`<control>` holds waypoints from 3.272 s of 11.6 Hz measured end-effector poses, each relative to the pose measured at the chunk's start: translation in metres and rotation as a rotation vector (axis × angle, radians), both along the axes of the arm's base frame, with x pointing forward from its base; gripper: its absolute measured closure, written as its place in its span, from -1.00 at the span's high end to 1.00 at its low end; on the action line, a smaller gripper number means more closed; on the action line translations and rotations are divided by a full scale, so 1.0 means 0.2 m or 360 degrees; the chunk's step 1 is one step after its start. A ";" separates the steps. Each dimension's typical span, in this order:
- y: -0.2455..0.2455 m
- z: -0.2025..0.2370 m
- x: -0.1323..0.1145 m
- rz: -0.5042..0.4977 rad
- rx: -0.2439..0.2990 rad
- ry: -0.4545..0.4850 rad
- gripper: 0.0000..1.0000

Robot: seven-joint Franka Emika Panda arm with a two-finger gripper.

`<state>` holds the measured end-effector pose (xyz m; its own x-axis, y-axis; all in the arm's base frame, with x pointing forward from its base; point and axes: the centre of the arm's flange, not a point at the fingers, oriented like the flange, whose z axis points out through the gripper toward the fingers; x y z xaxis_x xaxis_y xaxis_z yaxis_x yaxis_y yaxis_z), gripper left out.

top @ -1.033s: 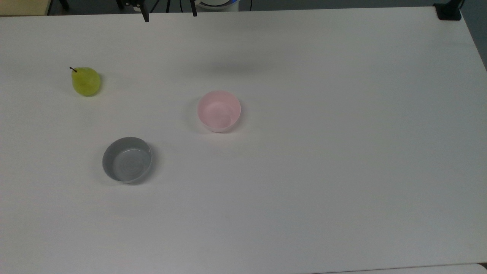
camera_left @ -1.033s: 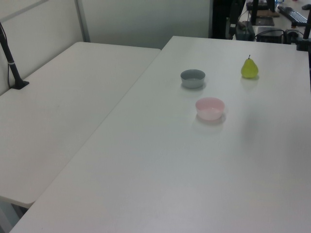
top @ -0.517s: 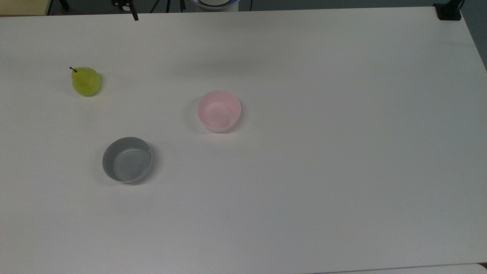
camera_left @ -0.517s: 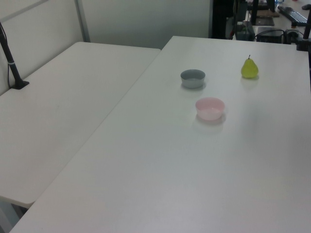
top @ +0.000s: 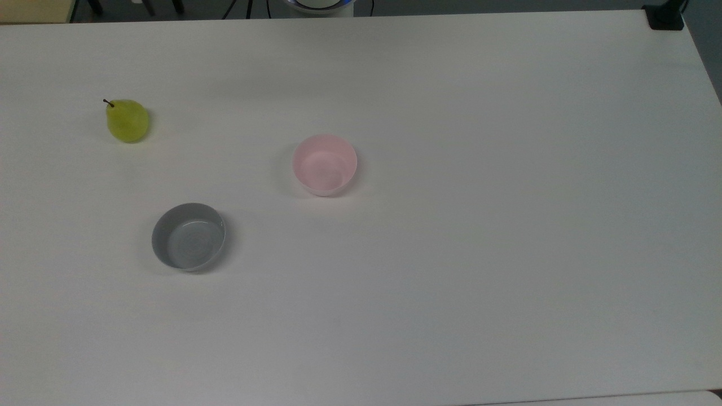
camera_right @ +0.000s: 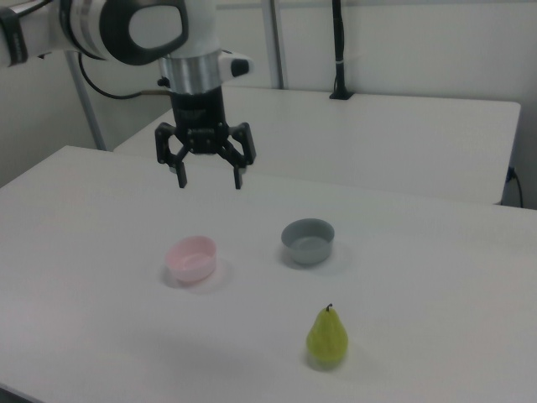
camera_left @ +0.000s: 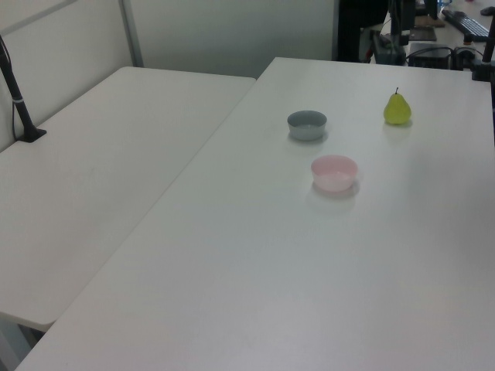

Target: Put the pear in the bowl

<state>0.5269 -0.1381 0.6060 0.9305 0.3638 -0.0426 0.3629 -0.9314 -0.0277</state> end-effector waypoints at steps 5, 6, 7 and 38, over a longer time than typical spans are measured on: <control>-0.34 -0.30 -0.04 -0.0132 -0.0022 -0.0079 1.00; -0.40 -0.35 -0.05 -0.0165 -0.0037 -0.0119 1.00; -0.45 -0.40 -0.05 -0.0188 -0.0055 -0.0166 1.00; -0.77 -1.12 -0.01 -0.0219 -0.0264 -0.0091 0.26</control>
<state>0.5246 -0.2921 0.3824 0.9735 0.2255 -0.0368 0.2285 -0.9624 0.1471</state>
